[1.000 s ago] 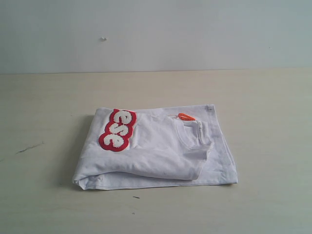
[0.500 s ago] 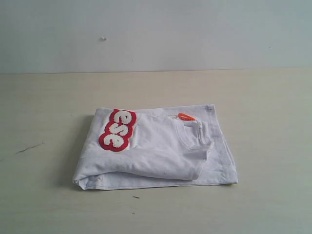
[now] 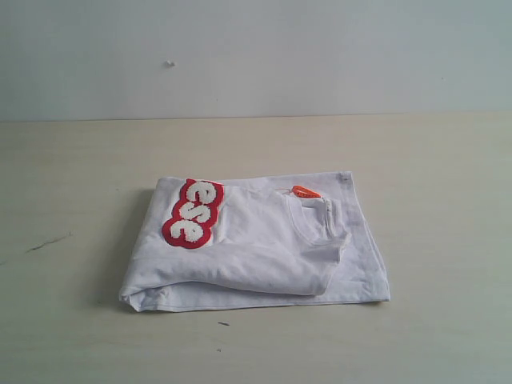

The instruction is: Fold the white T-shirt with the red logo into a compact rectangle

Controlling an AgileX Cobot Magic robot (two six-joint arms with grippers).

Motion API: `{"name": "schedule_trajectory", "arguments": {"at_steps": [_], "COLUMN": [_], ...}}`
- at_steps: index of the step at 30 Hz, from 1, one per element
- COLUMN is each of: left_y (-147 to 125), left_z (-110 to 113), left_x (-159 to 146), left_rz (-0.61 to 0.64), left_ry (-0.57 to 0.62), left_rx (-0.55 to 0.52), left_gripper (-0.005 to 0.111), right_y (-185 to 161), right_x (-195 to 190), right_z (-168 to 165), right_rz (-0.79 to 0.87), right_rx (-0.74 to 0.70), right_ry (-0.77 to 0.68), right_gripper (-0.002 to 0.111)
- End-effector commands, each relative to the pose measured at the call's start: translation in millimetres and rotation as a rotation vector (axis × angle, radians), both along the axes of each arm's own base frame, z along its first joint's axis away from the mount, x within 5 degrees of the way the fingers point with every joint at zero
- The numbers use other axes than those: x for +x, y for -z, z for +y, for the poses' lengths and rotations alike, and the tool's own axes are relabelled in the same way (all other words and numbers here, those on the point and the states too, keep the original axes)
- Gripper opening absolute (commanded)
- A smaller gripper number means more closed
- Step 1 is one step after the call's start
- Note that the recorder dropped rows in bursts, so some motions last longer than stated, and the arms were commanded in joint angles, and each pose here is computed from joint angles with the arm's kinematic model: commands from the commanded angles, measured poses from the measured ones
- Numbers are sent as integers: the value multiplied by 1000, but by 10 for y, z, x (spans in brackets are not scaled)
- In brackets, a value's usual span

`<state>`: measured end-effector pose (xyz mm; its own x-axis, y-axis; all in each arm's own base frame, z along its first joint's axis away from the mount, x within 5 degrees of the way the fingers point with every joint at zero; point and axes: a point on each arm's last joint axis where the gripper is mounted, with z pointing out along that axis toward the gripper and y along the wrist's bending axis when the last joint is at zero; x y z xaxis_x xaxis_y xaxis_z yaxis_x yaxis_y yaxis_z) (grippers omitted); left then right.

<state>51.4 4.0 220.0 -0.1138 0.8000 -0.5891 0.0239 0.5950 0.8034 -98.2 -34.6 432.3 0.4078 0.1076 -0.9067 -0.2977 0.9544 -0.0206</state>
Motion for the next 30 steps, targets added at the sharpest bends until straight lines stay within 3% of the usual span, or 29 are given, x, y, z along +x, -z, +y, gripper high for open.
{"name": "schedule_trajectory", "arguments": {"at_steps": [1,5,30], "left_y": [157,301,320], "left_z": [0,-7,-7], "left_x": [21,37,33], "left_rz": [40,82,104], "left_ry": [3,18,18], "left_rx": [-4,-6,-8], "left_gripper": [0,0,0], "right_y": [-6,-6,-6], "right_x": [-5,-5,-5], "right_z": [1,1,1], "right_rz": [-3,-3,-3], "right_rx": [-3,-3,-3], "right_ry": [9,9,9], "right_gripper": [0,0,0]}}
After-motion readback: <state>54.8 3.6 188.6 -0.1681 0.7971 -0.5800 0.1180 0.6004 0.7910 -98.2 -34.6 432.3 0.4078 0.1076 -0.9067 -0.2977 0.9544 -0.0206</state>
